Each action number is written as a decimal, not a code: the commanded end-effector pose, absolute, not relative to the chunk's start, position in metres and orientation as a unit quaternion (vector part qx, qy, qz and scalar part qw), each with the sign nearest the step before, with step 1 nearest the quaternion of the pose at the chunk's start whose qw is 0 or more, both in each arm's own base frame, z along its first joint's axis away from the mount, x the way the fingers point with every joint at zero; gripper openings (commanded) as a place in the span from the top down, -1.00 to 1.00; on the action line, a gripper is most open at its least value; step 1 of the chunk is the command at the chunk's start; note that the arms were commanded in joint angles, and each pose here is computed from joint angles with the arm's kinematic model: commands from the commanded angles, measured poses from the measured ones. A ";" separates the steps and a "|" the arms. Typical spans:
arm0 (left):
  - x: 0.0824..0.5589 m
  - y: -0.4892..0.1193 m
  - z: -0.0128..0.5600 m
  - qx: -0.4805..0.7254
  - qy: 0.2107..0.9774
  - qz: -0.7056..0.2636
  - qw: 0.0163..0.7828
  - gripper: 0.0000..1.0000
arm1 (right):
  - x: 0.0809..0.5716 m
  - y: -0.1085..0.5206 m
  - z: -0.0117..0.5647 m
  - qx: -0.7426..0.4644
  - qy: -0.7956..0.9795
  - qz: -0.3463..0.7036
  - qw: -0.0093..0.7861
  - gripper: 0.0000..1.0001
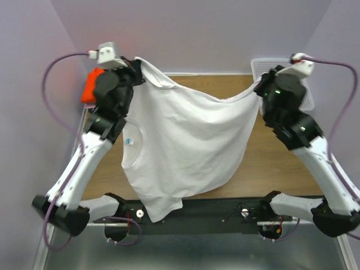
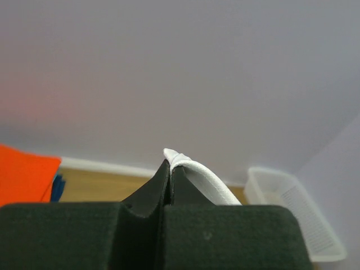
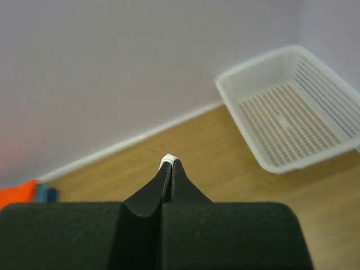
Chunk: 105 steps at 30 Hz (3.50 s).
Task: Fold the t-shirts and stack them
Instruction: Flatten the tshirt out
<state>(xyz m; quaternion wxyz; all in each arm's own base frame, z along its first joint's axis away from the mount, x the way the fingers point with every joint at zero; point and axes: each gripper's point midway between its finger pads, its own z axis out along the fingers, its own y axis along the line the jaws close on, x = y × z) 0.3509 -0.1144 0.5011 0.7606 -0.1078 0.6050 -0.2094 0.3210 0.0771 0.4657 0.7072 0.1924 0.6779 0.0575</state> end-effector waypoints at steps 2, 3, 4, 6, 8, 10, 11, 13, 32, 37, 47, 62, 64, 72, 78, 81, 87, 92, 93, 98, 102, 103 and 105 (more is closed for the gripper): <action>0.456 -0.108 0.386 -0.140 0.691 -0.114 0.700 1.00 | 0.388 0.061 0.347 0.242 0.738 -0.091 0.624 0.99; 0.487 -0.117 0.346 -0.131 0.722 -0.102 0.672 1.00 | 0.408 0.054 0.323 0.236 0.758 -0.084 0.602 0.99; 0.503 -0.122 0.327 -0.123 0.737 -0.103 0.657 1.00 | 0.422 0.054 0.307 0.229 0.770 -0.083 0.590 0.99; 0.542 -0.133 0.270 -0.101 0.788 -0.089 0.600 0.53 | 0.469 0.057 0.257 0.202 0.806 -0.081 0.550 0.99; 0.564 -0.137 0.244 -0.096 0.814 -0.071 0.569 -0.03 | 0.497 0.058 0.226 0.180 0.829 -0.088 0.522 0.89; 0.586 -0.142 0.230 -0.095 0.827 -0.058 0.551 -0.97 | 0.517 0.063 0.189 0.162 0.850 -0.096 0.493 0.28; 0.592 -0.145 0.230 -0.095 0.826 -0.059 0.552 -0.97 | 0.523 0.065 0.191 0.158 0.851 -0.093 0.493 -0.55; 0.591 -0.147 0.234 -0.091 0.824 -0.067 0.556 -0.97 | 0.525 0.069 0.190 0.156 0.853 -0.083 0.492 -1.00; 0.508 -0.170 0.165 -0.070 0.863 -0.122 0.485 -0.97 | 0.442 0.114 0.114 0.087 0.922 0.058 0.373 -1.00; 0.523 -0.187 0.137 -0.051 0.882 -0.119 0.453 -0.97 | 0.457 0.105 0.092 0.088 0.928 0.018 0.363 -1.00; 0.551 -0.251 0.094 0.019 0.897 -0.195 0.397 -0.97 | 0.482 0.095 0.065 0.109 0.928 -0.028 0.355 -1.00; 0.600 -0.301 0.048 0.030 0.893 -0.250 0.374 -0.97 | 0.483 0.088 0.048 0.129 0.930 -0.037 0.343 -1.00; 0.609 -0.303 0.054 0.025 0.888 -0.257 0.380 -0.97 | 0.481 0.089 0.047 0.127 0.931 -0.035 0.339 -1.00; 0.621 -0.296 0.056 0.006 0.879 -0.266 0.395 -0.97 | 0.479 0.088 0.066 0.118 0.927 -0.028 0.354 -1.00; 0.627 -0.289 0.156 0.007 0.845 -0.270 0.462 -0.97 | 0.477 0.097 0.099 0.097 0.920 0.002 0.379 -1.00; 0.609 -0.272 0.207 0.004 0.836 -0.247 0.490 -0.97 | 0.465 0.102 0.114 0.092 0.918 0.028 0.385 -1.00; 0.532 -0.221 0.241 -0.039 0.838 -0.184 0.512 -0.97 | 0.430 0.098 0.125 0.103 0.915 0.045 0.388 -1.00; 0.474 -0.185 0.220 -0.075 0.837 -0.155 0.520 -0.97 | 0.403 0.100 0.108 0.097 0.920 0.064 0.373 -1.00; 0.457 -0.177 0.199 -0.092 0.847 -0.151 0.501 -0.97 | 0.400 0.101 0.106 0.095 0.921 0.068 0.370 -1.00; 0.430 -0.172 0.139 -0.095 0.873 -0.144 0.456 -0.97 | 0.391 0.109 0.076 0.083 0.933 0.081 0.341 -1.00; 0.435 -0.172 0.102 -0.092 0.894 -0.119 0.422 -0.97 | 0.400 0.116 0.064 0.071 0.939 0.083 0.326 -1.00; 0.437 -0.173 0.097 -0.091 0.896 -0.118 0.418 -0.97 | 0.403 0.116 0.060 0.071 0.940 0.080 0.323 -1.00; 0.443 -0.171 0.076 -0.091 0.907 -0.106 0.398 -0.97 | 0.406 0.116 0.044 0.069 0.947 0.071 0.306 -1.00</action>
